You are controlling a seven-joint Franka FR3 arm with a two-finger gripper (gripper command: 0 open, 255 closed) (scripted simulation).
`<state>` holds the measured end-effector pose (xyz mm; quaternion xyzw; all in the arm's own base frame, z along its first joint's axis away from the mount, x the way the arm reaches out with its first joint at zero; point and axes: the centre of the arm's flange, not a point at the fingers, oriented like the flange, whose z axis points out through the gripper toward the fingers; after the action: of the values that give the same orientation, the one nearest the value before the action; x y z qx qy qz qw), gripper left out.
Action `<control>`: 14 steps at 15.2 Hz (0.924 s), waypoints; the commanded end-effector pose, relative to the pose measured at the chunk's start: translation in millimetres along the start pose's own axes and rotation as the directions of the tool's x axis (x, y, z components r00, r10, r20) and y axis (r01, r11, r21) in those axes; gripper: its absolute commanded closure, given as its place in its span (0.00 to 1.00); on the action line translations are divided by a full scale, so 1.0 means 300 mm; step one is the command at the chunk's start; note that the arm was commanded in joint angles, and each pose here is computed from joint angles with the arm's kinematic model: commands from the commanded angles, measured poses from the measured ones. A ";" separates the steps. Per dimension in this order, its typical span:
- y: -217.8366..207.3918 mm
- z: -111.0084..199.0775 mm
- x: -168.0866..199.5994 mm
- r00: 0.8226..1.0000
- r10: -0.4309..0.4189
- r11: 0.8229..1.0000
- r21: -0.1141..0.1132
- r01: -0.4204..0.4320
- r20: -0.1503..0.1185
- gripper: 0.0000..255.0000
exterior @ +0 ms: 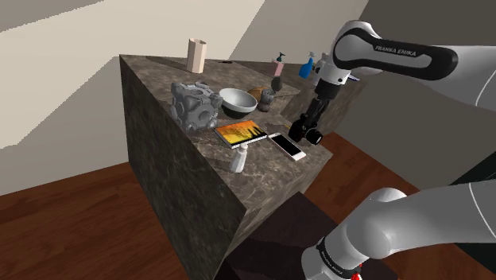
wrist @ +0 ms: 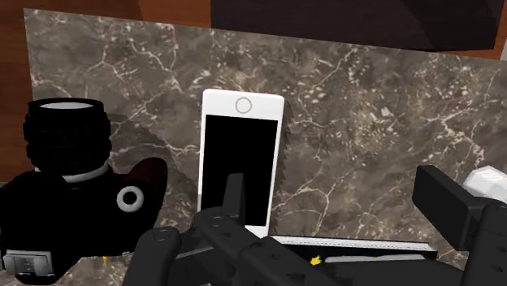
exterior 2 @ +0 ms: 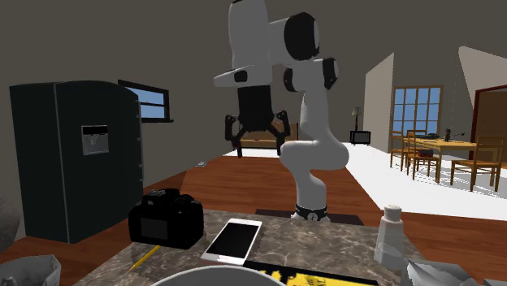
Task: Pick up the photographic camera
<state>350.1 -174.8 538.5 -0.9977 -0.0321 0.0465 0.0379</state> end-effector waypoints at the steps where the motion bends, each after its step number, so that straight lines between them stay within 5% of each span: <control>1: 0.088 0.020 0.010 1.000 0.004 1.000 0.004 -0.004 0.007 0.00; 14: 0.666 0.119 0.082 0.998 0.033 0.999 0.033 -0.035 0.054 0.00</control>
<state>381.3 -355.3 488.0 -0.9959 -0.0158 0.0724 0.0527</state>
